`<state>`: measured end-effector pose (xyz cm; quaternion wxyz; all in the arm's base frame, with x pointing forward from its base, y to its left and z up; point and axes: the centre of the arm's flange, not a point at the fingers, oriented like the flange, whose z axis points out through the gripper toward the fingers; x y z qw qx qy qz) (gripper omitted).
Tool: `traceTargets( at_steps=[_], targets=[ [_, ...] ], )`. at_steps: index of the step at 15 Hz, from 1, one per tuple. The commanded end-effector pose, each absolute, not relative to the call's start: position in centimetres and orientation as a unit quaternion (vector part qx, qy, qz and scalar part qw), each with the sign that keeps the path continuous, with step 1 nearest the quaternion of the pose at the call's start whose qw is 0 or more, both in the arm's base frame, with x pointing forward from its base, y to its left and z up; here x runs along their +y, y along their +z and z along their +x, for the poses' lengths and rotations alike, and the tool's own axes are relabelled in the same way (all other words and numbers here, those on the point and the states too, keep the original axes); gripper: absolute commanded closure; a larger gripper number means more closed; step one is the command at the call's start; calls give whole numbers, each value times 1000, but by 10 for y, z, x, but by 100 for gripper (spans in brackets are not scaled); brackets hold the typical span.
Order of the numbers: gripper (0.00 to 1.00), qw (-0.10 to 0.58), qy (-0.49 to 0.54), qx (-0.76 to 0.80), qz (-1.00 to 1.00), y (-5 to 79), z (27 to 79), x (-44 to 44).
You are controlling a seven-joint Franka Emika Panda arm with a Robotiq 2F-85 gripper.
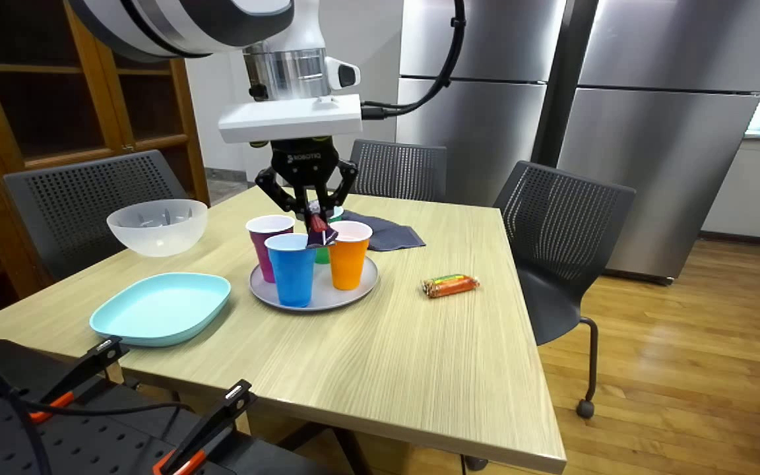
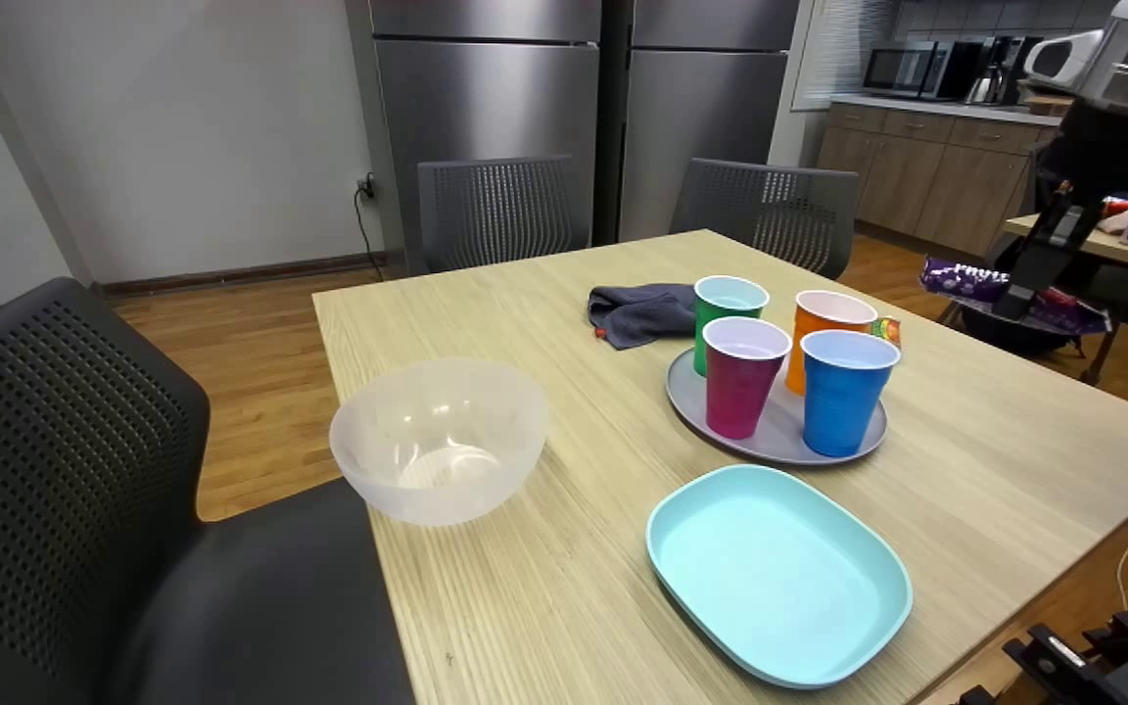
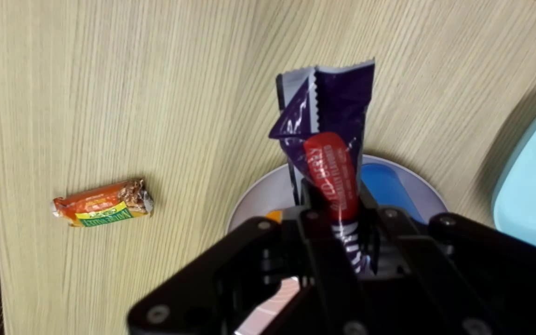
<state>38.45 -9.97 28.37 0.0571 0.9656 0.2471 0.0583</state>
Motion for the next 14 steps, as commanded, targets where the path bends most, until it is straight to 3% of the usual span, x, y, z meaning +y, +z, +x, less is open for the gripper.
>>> traceTargets(
  at_steps=[1, 14],
  targets=[
    [95, 65, 52, 255, 963, 295, 369, -64],
    [95, 51, 19, 325, 944, 277, 366, 18]
  ],
)
